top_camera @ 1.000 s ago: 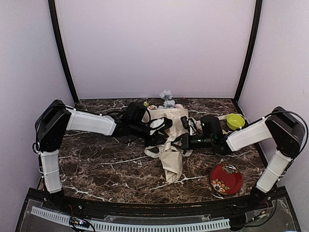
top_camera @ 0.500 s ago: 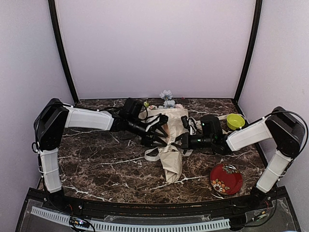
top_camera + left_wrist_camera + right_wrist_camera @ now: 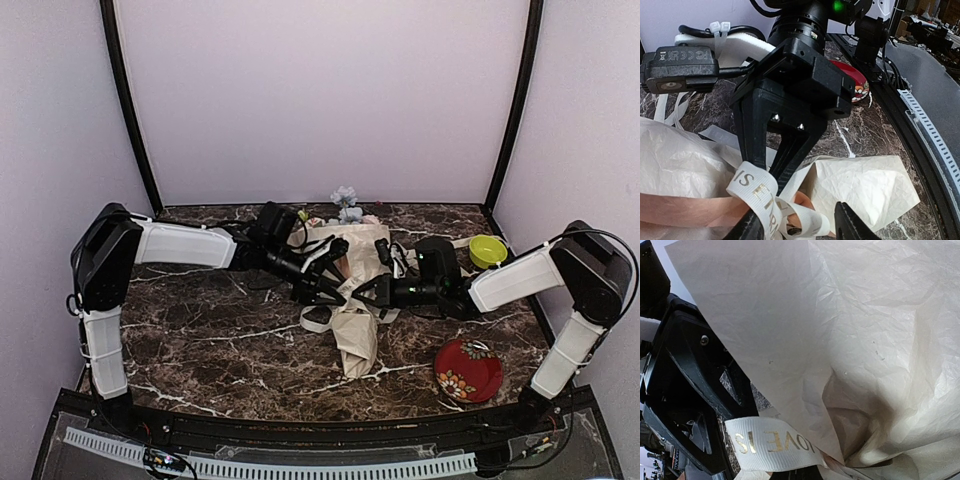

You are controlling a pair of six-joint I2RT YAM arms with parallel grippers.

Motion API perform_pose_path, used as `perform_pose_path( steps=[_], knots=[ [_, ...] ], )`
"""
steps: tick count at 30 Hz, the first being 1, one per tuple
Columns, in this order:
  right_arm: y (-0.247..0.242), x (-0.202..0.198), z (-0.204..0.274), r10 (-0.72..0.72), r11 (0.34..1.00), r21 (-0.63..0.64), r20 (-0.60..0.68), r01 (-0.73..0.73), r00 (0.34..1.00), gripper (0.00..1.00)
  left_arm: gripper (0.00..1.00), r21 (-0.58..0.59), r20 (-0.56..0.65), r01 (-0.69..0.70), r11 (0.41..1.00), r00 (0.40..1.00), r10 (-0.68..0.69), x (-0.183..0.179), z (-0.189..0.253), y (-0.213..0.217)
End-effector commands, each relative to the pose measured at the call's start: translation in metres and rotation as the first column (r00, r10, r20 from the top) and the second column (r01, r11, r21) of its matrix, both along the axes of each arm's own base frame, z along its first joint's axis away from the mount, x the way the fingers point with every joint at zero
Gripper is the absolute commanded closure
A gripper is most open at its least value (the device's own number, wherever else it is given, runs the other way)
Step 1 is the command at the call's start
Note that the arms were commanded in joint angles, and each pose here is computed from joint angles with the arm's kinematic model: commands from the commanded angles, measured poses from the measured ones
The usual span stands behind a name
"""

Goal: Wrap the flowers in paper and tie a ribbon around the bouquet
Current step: Cross the half-tied ribbon over the folded bouquet.

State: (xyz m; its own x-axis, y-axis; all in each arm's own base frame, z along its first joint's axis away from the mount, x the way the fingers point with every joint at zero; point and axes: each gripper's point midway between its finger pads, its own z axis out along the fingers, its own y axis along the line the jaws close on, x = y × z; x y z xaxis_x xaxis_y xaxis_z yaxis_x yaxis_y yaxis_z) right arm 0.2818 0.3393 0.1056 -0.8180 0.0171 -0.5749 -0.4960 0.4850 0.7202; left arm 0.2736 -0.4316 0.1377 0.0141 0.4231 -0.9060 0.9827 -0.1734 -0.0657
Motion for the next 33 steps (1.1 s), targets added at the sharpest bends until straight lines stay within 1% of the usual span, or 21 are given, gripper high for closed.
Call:
perform_pose_path(
  steps=[1, 2, 3, 5, 7, 9, 11, 15, 19, 21, 23, 27, 30, 32, 33],
  knots=[
    [0.004, 0.009, 0.028, -0.010, 0.998, 0.056, 0.078, 0.006, 0.997, 1.00, 0.54, 0.020, 0.005, -0.017, 1.000, 1.000, 0.017, 0.003, -0.001, -0.002],
    [0.004, 0.010, 0.028, -0.011, 0.998, 0.056, 0.078, 0.006, 0.997, 1.00, 0.57, 0.025, 0.011, -0.037, 0.999, 0.999, 0.037, 0.006, -0.001, -0.004],
    [0.004, 0.010, 0.029, -0.010, 0.998, 0.058, 0.079, 0.006, 0.997, 1.00, 0.58, 0.030, 0.020, -0.055, 0.998, 0.998, 0.054, 0.008, -0.002, -0.005],
    [0.005, 0.011, 0.030, -0.012, 0.998, 0.061, 0.082, 0.007, 0.997, 1.00, 0.57, 0.041, 0.063, -0.088, 0.995, 0.994, 0.086, 0.009, -0.003, -0.011],
    [0.005, 0.010, 0.033, -0.009, 0.998, 0.067, 0.085, 0.004, 0.996, 1.00, 0.57, 0.053, 0.136, -0.137, 0.989, 0.982, 0.129, 0.013, -0.006, -0.015],
    [0.005, 0.010, 0.034, -0.008, 0.998, 0.068, 0.087, 0.002, 0.996, 1.00, 0.63, 0.039, 0.188, -0.173, 0.984, 0.968, 0.163, 0.014, -0.005, -0.015],
    [0.004, 0.008, 0.035, -0.007, 0.998, 0.067, 0.091, 0.001, 0.996, 1.00, 0.73, 0.027, 0.231, -0.227, 0.974, 0.949, 0.215, 0.022, -0.005, -0.013],
    [0.002, 0.006, 0.033, -0.001, 0.998, 0.061, 0.087, -0.004, 0.996, 1.00, 0.88, 0.014, 0.277, -0.288, 0.958, 0.921, 0.273, 0.031, -0.001, -0.007],
    [0.003, 0.005, 0.033, 0.002, 0.998, 0.067, 0.086, -0.008, 0.996, 1.00, 0.94, 0.007, 0.291, -0.307, 0.952, 0.911, 0.292, 0.035, 0.000, -0.006],
    [0.004, 0.005, 0.034, 0.005, 0.997, 0.073, 0.086, -0.011, 0.996, 1.00, 0.99, 0.004, 0.293, -0.324, 0.946, 0.905, 0.309, 0.038, 0.002, -0.006],
    [0.003, 0.004, 0.034, 0.009, 0.998, 0.068, 0.085, -0.015, 0.996, 0.99, 1.00, -0.002, 0.295, -0.330, 0.944, 0.902, 0.316, 0.038, 0.003, -0.005],
    [-0.004, -0.003, 0.032, 0.046, 0.999, 0.015, 0.099, -0.048, 0.994, 0.79, 1.00, -0.003, 0.311, -0.350, 0.937, 0.890, 0.333, 0.040, 0.003, -0.001],
    [-0.012, -0.015, 0.048, 0.129, 0.992, -0.014, 0.152, -0.128, 0.980, 0.71, 1.00, 0.000, 0.325, -0.355, 0.935, 0.884, 0.336, 0.040, 0.002, 0.002],
    [-0.019, -0.015, 0.054, 0.161, 0.986, -0.062, 0.180, -0.153, 0.970, 0.65, 1.00, -0.001, 0.328, -0.358, 0.934, 0.882, 0.338, 0.040, 0.003, 0.002],
    [-0.021, -0.012, 0.052, 0.168, 0.984, -0.085, 0.180, -0.155, 0.969, 0.63, 1.00, -0.001, 0.328, -0.359, 0.933, 0.882, 0.339, 0.040, 0.003, 0.003]
  ],
)
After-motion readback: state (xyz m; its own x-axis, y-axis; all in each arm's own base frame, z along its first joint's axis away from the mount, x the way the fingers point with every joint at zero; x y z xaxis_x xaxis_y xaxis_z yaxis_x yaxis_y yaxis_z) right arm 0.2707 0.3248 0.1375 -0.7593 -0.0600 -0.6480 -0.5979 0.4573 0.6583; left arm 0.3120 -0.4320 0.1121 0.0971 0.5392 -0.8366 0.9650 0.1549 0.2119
